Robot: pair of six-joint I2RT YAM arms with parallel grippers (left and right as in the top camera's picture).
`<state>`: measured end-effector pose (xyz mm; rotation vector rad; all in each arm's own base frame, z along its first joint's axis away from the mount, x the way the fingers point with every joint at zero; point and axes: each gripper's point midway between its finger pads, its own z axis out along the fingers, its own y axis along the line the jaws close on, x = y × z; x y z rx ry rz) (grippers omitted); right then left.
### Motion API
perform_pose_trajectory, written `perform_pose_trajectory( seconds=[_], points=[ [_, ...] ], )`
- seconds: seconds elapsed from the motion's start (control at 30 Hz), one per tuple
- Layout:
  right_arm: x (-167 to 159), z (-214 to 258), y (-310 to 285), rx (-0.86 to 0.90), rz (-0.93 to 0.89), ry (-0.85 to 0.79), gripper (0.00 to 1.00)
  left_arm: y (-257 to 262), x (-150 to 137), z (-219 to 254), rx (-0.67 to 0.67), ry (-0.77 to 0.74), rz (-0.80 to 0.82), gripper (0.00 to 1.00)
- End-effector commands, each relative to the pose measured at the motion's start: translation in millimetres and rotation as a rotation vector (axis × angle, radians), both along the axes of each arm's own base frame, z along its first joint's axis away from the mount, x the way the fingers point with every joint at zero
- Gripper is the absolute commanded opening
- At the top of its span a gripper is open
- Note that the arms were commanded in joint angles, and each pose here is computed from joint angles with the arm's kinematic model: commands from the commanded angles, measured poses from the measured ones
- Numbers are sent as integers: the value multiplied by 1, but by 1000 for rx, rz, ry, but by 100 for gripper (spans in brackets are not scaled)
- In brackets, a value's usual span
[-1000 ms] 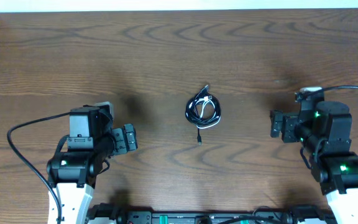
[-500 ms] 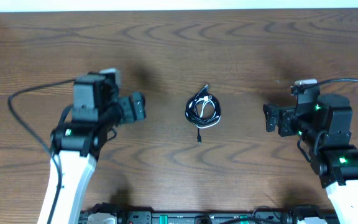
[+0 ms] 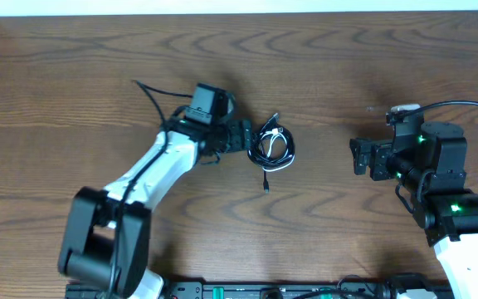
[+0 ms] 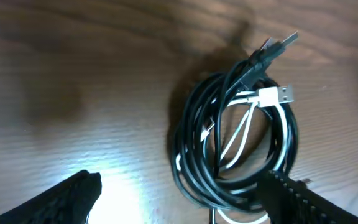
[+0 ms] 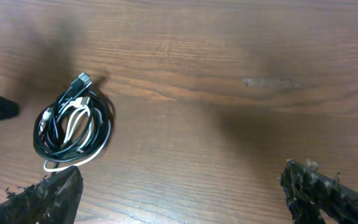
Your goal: Untangle cables
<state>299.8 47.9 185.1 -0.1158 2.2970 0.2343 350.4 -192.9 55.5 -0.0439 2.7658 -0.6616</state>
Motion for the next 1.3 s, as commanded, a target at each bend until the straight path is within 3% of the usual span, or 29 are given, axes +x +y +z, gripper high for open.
perform_pose_trajectory(
  seconds=[0.0,0.2,0.37,0.43,0.5,0.57,0.73,0.87,0.97,1.17,1.27],
  points=[
    [3,11,3,-2,16,-27,99,-11,-3,-19,3,49,2,80],
    [3,11,3,-2,16,-27,99,-25,-11,-43,19,87,-34,69],
    [3,11,3,-2,16,-27,97,-32,-16,-46,27,90,-55,30],
    [3,11,3,-2,16,-26,96,-31,-16,-47,30,92,-53,21],
    [3,11,3,-2,16,-27,95,-31,-17,-47,32,95,-54,19],
    [3,11,3,-2,16,-27,94,-30,-17,-47,33,98,-53,8],
    [11,2,43,125,135,12,88,-35,-8,-12,-6,12,-54,7],
    [17,-11,80,156,210,44,87,-37,-4,33,-55,-91,-55,7],
    [18,-22,110,171,267,68,81,-37,-6,48,-80,-103,-36,7],
    [27,-42,152,293,231,138,71,-46,-15,51,-132,-64,-57,7],
    [38,-73,145,332,53,234,61,-50,-19,53,-161,-50,-82,7]
  ],
)
